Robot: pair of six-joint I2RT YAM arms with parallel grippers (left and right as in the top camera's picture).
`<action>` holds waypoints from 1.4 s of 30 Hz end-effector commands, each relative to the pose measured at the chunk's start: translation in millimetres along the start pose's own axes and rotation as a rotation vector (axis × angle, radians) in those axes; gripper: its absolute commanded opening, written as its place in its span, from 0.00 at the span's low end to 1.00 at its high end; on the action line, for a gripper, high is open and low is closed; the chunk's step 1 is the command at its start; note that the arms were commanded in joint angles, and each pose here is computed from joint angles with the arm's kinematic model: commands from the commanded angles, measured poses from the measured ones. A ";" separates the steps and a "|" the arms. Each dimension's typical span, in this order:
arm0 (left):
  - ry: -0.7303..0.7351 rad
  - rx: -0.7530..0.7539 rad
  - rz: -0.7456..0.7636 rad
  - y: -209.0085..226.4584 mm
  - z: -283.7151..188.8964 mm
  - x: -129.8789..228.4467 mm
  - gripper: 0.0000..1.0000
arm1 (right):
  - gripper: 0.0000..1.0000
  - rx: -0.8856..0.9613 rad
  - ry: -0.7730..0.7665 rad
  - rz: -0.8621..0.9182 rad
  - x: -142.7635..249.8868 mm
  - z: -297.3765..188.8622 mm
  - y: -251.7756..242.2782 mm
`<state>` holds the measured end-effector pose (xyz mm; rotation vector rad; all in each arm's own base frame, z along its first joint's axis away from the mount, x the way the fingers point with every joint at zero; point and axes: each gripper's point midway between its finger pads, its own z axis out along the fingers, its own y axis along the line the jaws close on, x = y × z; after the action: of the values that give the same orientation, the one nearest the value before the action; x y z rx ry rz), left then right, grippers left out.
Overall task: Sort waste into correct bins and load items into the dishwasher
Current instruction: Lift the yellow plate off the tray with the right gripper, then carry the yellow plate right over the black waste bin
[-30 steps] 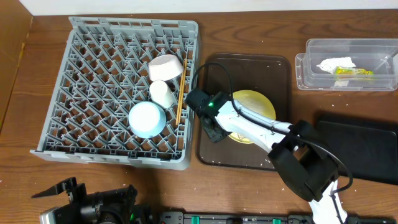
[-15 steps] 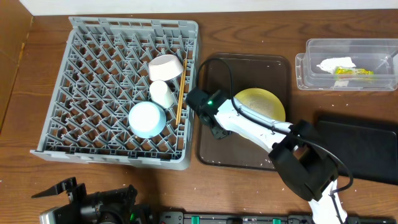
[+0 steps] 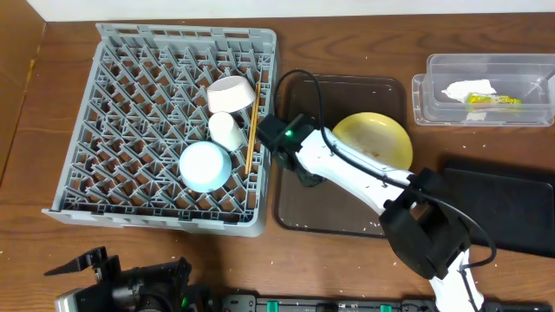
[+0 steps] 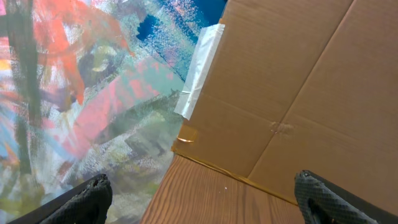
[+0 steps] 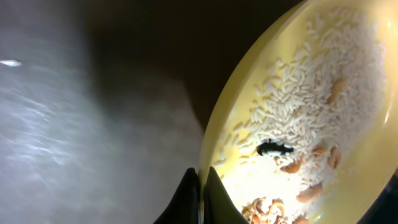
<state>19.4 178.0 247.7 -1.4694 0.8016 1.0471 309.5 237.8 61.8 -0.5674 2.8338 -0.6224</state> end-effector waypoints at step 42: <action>0.015 -0.051 -0.021 9.7 -0.1 -3.4 0.95 | 0.01 -0.025 0.289 1.317 5.9 55.1 -285.6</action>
<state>19.4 178.0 247.7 -1.4695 0.8013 1.0468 411.9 -15.8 131.6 1.2485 2.6952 -0.4074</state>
